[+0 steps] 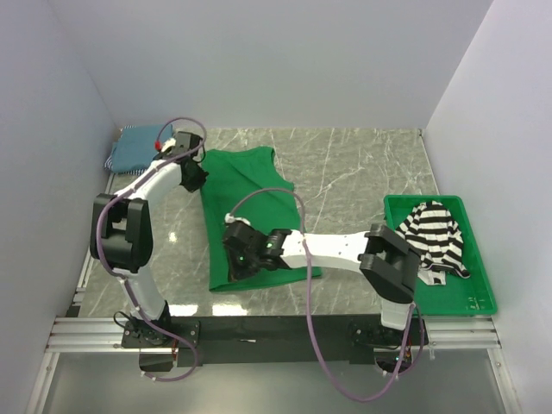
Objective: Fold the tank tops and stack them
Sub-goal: Fold the tank top
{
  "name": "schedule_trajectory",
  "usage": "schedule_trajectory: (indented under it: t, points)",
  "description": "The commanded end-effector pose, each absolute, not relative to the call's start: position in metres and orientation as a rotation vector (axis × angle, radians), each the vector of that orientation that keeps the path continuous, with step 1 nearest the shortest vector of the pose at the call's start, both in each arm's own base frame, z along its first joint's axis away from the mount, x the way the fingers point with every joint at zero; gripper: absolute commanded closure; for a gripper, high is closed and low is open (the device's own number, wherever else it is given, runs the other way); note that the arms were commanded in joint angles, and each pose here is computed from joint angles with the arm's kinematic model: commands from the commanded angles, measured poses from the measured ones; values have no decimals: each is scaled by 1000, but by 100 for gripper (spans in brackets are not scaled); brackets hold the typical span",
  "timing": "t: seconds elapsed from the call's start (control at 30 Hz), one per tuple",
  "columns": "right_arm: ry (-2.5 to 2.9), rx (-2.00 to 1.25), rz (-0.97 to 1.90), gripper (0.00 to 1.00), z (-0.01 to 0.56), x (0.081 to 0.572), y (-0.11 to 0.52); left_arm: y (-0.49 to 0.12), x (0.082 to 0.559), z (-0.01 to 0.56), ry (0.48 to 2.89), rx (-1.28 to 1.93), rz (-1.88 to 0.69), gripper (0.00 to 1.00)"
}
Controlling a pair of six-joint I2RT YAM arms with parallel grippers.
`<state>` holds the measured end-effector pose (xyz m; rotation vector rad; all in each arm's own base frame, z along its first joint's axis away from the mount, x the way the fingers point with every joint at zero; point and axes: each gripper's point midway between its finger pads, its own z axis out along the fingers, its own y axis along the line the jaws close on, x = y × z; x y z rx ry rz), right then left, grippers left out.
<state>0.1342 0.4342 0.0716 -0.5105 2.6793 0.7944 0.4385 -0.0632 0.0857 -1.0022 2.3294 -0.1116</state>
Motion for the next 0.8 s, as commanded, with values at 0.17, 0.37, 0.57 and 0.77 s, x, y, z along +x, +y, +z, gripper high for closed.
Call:
schedule_trajectory:
  t: [0.17, 0.37, 0.57, 0.77]
  points:
    - [2610, -406, 919, 100, 92, 131, 422, -125, 469, 105, 2323, -844, -182, 99]
    - [2627, -357, 883, 100, 78, 129, 407, -157, 472, 96, 2360, -781, -193, 100]
    - [2655, -328, 812, 100, 57, 127, 389, -170, 469, 81, 2397, -746, -193, 100]
    - [2664, -309, 765, 100, 44, 127, 378, -174, 469, 72, 2413, -732, -193, 99]
